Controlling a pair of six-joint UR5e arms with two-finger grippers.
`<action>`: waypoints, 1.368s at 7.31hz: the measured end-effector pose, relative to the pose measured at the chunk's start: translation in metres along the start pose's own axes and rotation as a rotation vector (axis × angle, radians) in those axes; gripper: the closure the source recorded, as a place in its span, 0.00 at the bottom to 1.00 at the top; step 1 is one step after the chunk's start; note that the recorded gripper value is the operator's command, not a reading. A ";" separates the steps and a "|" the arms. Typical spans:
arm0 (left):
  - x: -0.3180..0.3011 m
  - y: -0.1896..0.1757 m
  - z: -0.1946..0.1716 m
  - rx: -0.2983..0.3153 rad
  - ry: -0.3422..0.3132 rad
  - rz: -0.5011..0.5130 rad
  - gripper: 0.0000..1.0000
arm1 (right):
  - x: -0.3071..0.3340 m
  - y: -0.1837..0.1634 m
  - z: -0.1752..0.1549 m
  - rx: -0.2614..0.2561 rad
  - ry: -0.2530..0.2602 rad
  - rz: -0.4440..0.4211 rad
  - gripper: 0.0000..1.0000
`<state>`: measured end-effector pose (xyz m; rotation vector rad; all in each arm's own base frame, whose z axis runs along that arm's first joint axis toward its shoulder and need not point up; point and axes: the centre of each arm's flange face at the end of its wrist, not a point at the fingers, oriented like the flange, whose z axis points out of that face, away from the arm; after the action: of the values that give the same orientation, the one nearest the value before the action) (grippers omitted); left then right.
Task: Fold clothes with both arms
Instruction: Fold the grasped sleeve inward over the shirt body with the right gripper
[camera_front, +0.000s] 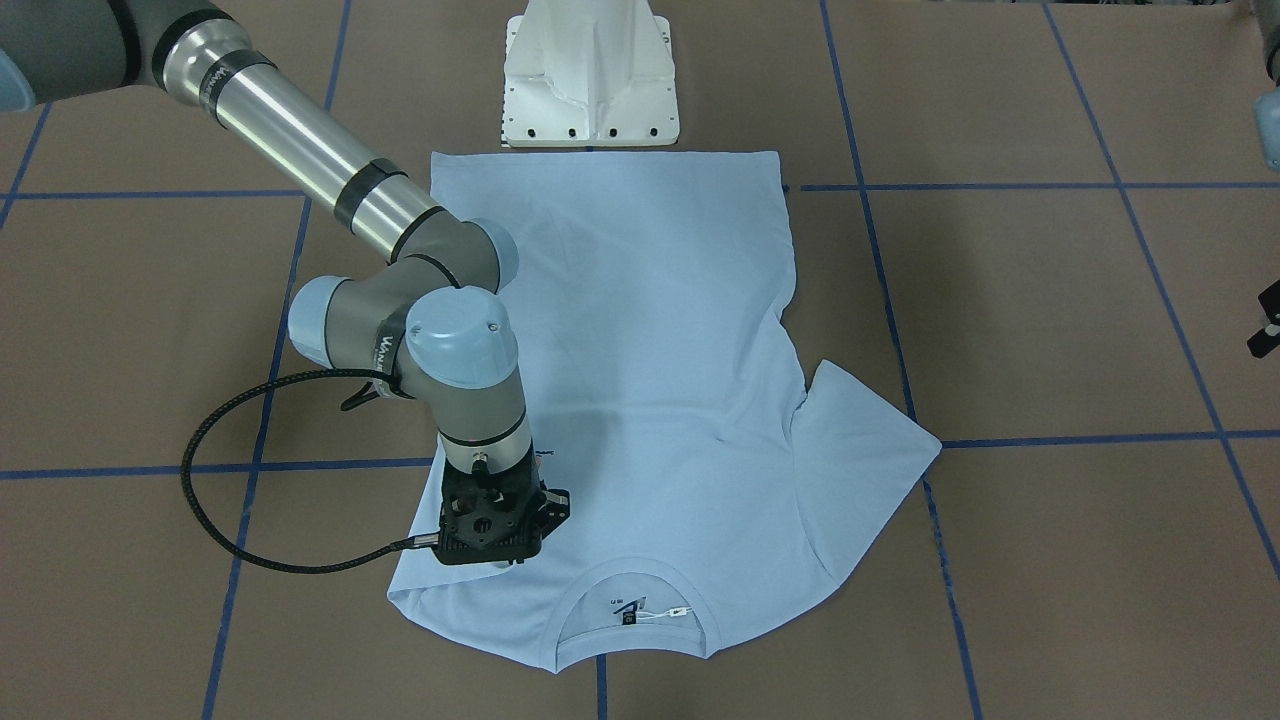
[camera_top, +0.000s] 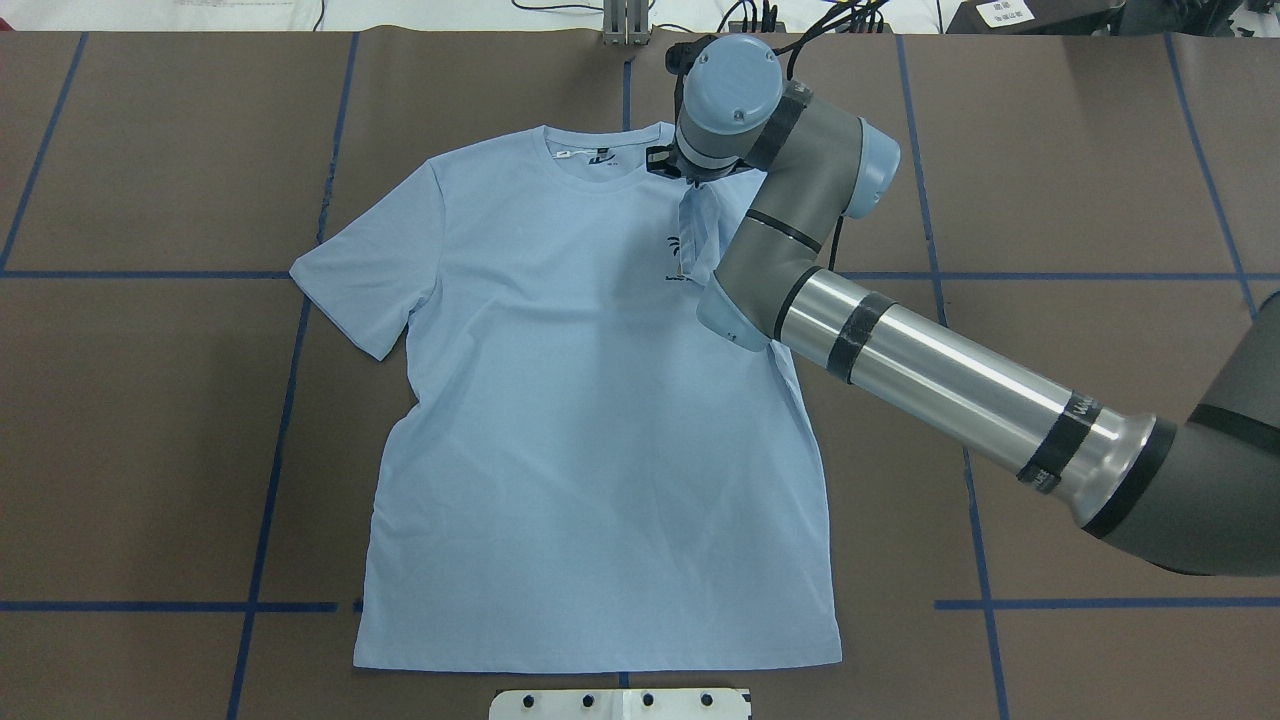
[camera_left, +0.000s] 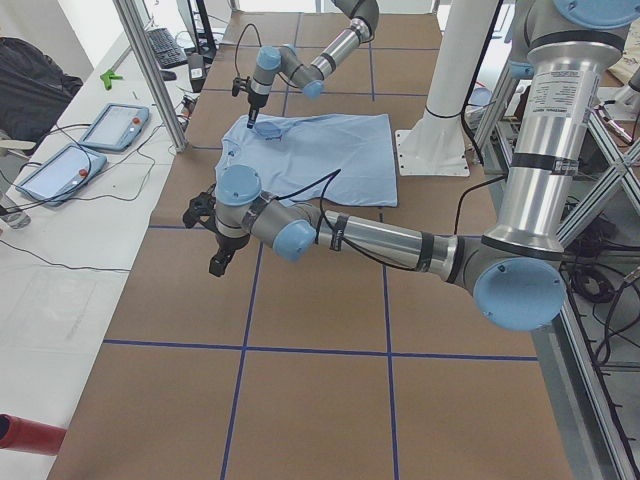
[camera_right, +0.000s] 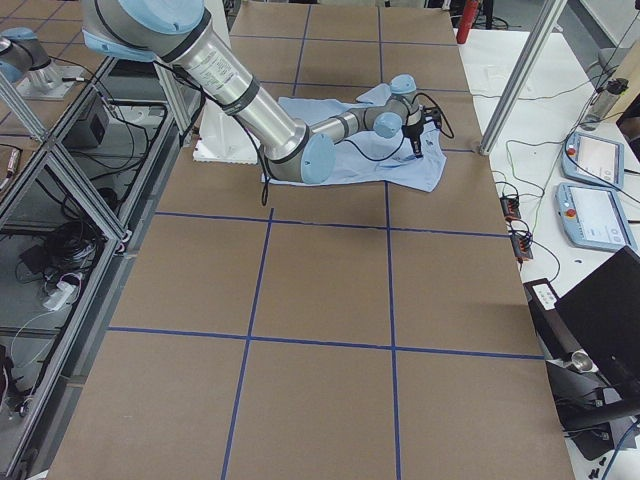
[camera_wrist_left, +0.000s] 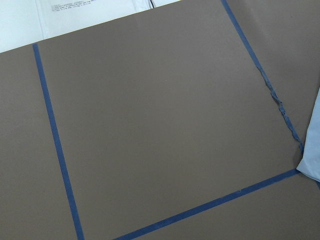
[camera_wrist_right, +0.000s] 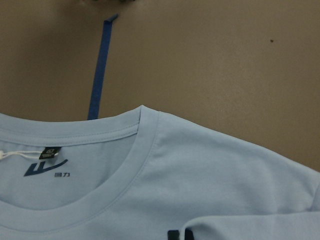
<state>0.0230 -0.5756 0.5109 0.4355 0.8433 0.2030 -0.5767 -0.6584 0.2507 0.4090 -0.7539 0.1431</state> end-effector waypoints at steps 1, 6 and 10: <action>0.000 -0.001 0.000 0.001 0.000 0.001 0.01 | -0.013 0.010 0.006 0.040 0.030 0.001 0.01; 0.005 -0.009 0.000 0.006 0.003 -0.040 0.01 | -0.024 0.010 0.005 0.038 0.030 -0.010 0.00; 0.075 -0.047 0.040 0.034 0.011 -0.243 0.01 | 0.022 -0.019 -0.050 -0.234 -0.001 0.059 0.00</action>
<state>0.1019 -0.6039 0.4624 0.3605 0.9035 -0.0336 -0.5236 -0.6559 0.2273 0.1642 -0.7741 0.1088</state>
